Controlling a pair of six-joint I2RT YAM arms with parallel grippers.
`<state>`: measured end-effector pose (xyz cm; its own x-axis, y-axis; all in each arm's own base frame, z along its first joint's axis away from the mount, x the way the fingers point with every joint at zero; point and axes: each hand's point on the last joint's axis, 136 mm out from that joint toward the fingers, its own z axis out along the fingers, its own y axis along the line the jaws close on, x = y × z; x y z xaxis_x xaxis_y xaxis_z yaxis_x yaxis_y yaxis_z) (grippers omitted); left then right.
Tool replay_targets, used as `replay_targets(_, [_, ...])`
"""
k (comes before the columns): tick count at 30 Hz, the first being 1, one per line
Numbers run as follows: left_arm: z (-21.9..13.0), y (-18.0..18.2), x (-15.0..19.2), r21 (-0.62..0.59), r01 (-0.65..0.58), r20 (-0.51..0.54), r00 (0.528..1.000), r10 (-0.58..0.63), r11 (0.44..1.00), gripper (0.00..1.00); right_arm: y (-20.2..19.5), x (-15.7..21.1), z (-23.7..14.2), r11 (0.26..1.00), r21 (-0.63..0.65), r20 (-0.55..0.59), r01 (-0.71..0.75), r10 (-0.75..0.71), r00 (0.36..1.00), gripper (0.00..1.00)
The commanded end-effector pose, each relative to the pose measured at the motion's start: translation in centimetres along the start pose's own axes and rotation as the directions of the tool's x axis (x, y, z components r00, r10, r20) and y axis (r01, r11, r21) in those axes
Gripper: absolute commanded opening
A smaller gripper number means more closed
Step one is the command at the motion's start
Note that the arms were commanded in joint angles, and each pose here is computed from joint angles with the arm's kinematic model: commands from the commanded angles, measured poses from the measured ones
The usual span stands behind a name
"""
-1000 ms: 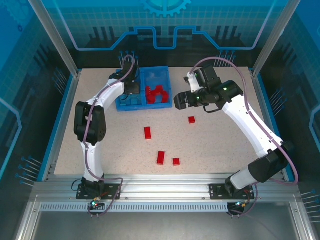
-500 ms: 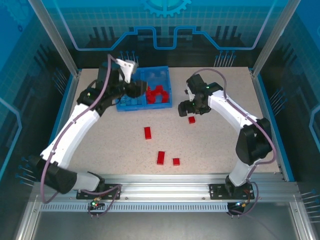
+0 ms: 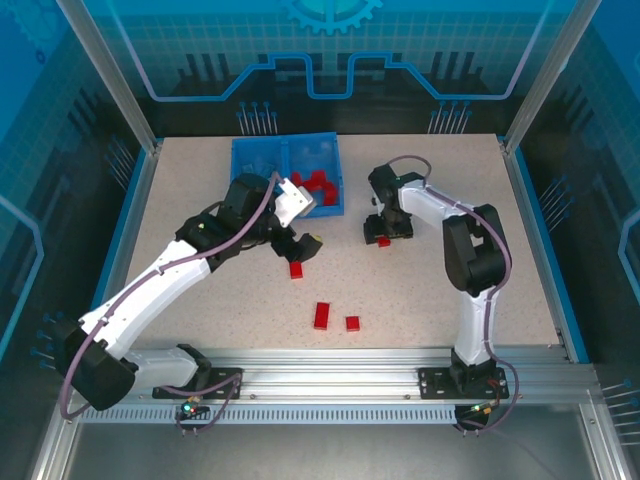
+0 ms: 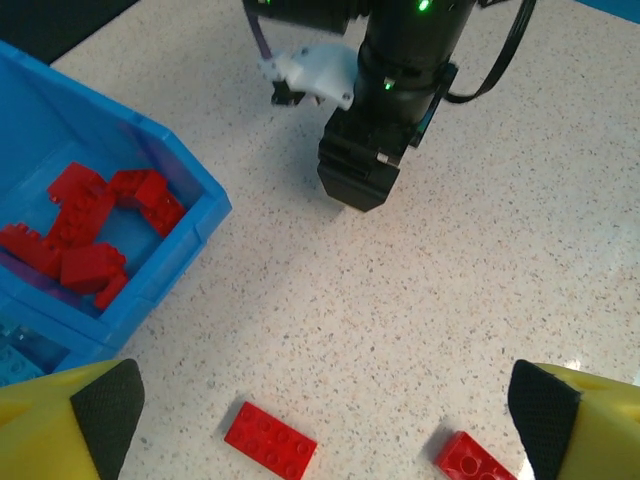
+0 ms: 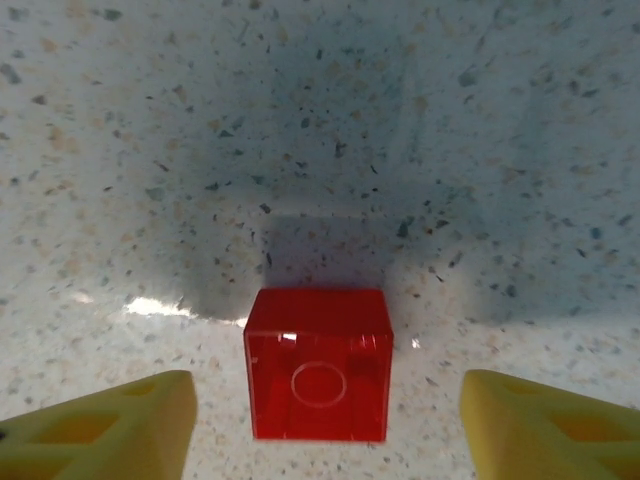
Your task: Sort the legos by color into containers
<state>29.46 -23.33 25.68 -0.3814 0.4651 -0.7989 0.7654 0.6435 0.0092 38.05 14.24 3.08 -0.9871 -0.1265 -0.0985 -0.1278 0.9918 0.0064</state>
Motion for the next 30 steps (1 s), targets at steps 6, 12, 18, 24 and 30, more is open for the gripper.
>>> replay_targets(6, [-0.3,-0.7,-0.8,0.018,-0.011,0.057,0.998,0.010,1.000,0.99,-0.1,-0.5,1.1,1.000,-0.004,-0.010,-0.024,0.024,1.000,0.46])
replay_targets(12, [-0.3,-0.2,-0.6,-0.012,0.015,0.069,0.998,-0.015,1.000,0.99,0.4,-1.3,-1.0,0.999,-0.033,0.038,-0.014,0.016,0.999,0.28])
replay_targets(18, [-0.9,1.3,-0.6,-0.098,0.177,0.105,0.980,-0.167,0.979,0.99,3.0,-3.1,-8.5,0.995,-0.095,0.190,0.017,0.002,0.982,0.28])
replay_targets(24, [-1.2,3.6,0.7,-0.213,0.399,0.137,0.916,-0.377,0.892,0.99,8.6,-6.2,-16.6,0.974,-0.203,0.399,0.104,-0.015,0.917,0.29])
replay_targets(30, [-1.2,5.4,3.4,-0.264,0.654,0.174,0.755,-0.632,0.709,0.99,13.4,-10.1,-18.9,0.954,-0.236,0.485,0.185,-0.049,0.873,0.29])
